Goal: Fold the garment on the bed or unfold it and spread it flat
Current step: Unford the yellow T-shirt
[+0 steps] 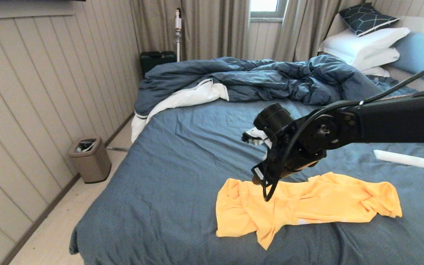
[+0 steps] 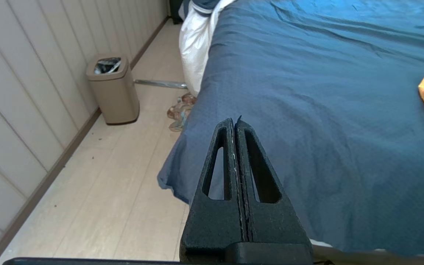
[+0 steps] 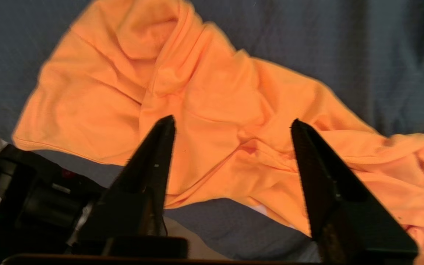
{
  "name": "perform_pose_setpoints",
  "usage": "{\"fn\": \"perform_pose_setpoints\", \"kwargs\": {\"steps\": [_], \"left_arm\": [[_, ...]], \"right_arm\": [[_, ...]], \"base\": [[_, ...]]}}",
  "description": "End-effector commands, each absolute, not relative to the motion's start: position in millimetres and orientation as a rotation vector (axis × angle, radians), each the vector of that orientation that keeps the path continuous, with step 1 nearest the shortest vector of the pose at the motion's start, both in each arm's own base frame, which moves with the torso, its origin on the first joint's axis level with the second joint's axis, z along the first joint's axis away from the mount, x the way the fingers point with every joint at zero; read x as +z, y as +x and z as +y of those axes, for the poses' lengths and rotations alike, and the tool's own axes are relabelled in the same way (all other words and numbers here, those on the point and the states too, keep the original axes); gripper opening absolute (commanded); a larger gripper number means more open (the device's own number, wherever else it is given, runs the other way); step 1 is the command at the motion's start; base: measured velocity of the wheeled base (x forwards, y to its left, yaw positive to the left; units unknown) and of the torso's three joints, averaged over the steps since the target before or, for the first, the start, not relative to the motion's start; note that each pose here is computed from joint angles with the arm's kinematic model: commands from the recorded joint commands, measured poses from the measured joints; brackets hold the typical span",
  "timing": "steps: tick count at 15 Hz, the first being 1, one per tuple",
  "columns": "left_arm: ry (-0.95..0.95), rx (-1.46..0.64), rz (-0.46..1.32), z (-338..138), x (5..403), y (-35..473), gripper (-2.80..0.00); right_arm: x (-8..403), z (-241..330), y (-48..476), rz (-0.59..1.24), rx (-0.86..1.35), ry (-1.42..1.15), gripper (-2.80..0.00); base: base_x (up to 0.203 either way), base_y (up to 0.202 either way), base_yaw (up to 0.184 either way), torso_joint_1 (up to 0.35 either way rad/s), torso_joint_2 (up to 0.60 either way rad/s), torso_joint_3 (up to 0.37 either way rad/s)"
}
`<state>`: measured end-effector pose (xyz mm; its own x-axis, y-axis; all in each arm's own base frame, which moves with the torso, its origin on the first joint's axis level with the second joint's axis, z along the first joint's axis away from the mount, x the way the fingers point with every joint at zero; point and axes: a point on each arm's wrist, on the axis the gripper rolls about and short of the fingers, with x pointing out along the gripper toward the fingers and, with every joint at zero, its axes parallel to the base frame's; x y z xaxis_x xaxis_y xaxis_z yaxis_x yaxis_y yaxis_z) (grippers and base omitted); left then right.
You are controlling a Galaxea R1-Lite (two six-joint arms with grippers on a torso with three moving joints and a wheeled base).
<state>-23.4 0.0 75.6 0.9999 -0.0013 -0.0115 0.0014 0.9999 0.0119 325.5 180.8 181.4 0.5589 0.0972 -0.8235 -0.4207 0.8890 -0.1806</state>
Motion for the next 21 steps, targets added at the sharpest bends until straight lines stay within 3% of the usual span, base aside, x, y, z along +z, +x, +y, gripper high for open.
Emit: {"fn": "perform_pose_setpoints", "kwargs": {"steps": [1, 6, 21], "left_arm": [[0.012, -0.002, 0.012, 0.0, 75.6, -23.4, -2.80], [0.014, -0.002, 0.012, 0.0, 75.6, -23.4, -2.80], [0.012, -0.002, 0.011, 0.0, 75.7, -23.4, -2.80]], "right_arm": [[150.6, 189.9, 336.2, 1.011, 0.315, -0.415, 0.00], [118.9, 204.6, 350.6, 1.057, 0.284, -0.449, 0.00], [106.8, 218.6, 327.8, 1.099, 0.305, -0.515, 0.00]], "base": [[0.000, 0.000, 0.000, 0.000, 0.00, 0.000], [0.000, 0.000, 0.000, 0.000, 0.00, 0.000], [0.000, 0.000, 0.000, 0.000, 0.00, 0.000]]}}
